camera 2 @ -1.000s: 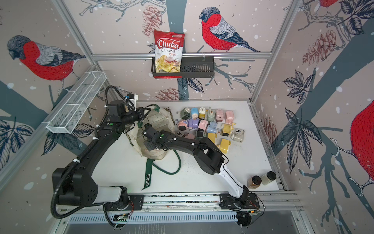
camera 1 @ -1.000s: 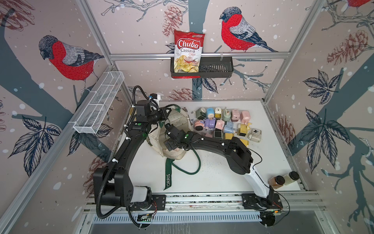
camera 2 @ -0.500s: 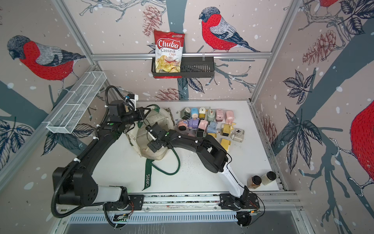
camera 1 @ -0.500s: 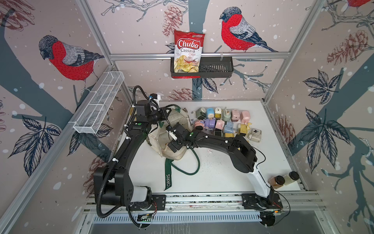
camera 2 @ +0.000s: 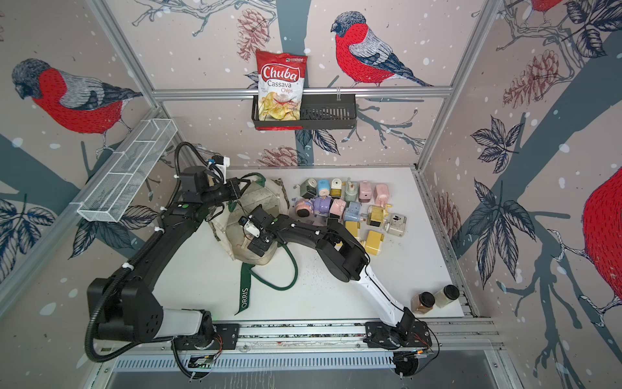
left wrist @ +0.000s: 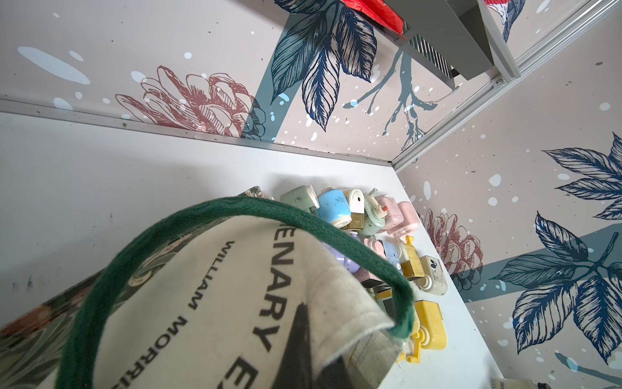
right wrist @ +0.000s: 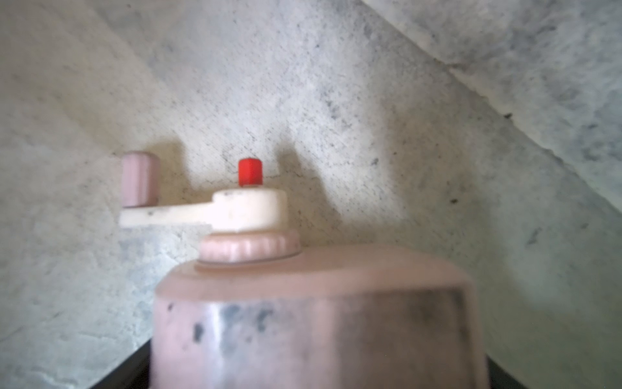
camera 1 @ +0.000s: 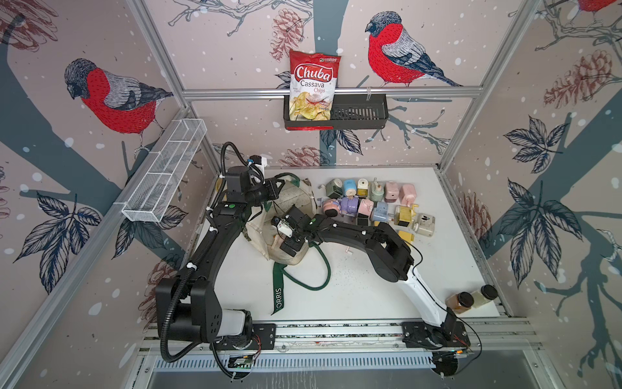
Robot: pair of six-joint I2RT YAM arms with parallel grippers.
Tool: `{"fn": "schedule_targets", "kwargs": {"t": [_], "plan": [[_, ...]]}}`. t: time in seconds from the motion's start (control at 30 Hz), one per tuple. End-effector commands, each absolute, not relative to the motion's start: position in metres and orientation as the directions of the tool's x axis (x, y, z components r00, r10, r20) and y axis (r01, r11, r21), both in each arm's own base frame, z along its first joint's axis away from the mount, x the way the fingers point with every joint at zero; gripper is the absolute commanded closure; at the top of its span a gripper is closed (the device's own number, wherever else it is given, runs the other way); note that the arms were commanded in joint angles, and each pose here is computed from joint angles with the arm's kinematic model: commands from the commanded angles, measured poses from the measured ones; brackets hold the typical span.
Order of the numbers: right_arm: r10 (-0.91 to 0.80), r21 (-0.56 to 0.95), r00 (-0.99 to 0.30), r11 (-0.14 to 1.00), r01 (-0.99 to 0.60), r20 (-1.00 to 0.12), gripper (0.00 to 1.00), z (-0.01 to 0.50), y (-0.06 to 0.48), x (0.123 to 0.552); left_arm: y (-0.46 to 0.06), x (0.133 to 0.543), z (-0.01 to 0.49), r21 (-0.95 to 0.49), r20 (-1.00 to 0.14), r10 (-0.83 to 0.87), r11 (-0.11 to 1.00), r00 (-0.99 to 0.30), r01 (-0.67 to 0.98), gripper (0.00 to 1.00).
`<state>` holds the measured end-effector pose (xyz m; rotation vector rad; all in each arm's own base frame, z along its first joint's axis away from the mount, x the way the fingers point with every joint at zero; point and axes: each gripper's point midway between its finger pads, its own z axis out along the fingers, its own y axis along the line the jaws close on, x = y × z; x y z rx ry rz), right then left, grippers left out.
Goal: Take out the pencil sharpeners from the tote bags
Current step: Pick up the pencil sharpener from the canvas bag.
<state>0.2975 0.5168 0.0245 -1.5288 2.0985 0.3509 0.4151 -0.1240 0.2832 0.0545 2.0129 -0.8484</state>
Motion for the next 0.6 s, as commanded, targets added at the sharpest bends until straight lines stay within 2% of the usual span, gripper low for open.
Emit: {"fn": "schedule_targets", "kwargs": {"t": [0.0,0.07,0.33,0.57], "plan": [[-0.824,-0.113,-0.212,0.315,-0.942,-0.525,0.0,0.013,0.516,0.299,-0.128,0.418,0.302,-0.527,-0.803,-0.281,0.745,-0.525,0.408,1.0],[-0.819,-0.113,-0.209,0.314,-0.943,-0.534,0.02,0.013,0.519,0.301,-0.128,0.418,0.301,-0.527,-0.802,-0.281,0.747,-0.527,0.405,1.0],[-0.788,-0.162,-0.186,0.339,-0.927,-0.587,0.18,0.035,0.532,0.297,-0.127,0.419,0.3,-0.527,-0.801,-0.281,0.749,-0.528,0.402,1.0],[-0.739,-0.202,-0.136,0.349,-0.915,-0.66,0.23,0.075,0.53,0.277,-0.122,0.421,0.297,-0.522,-0.798,-0.287,0.769,-0.529,0.37,1.0]]}}
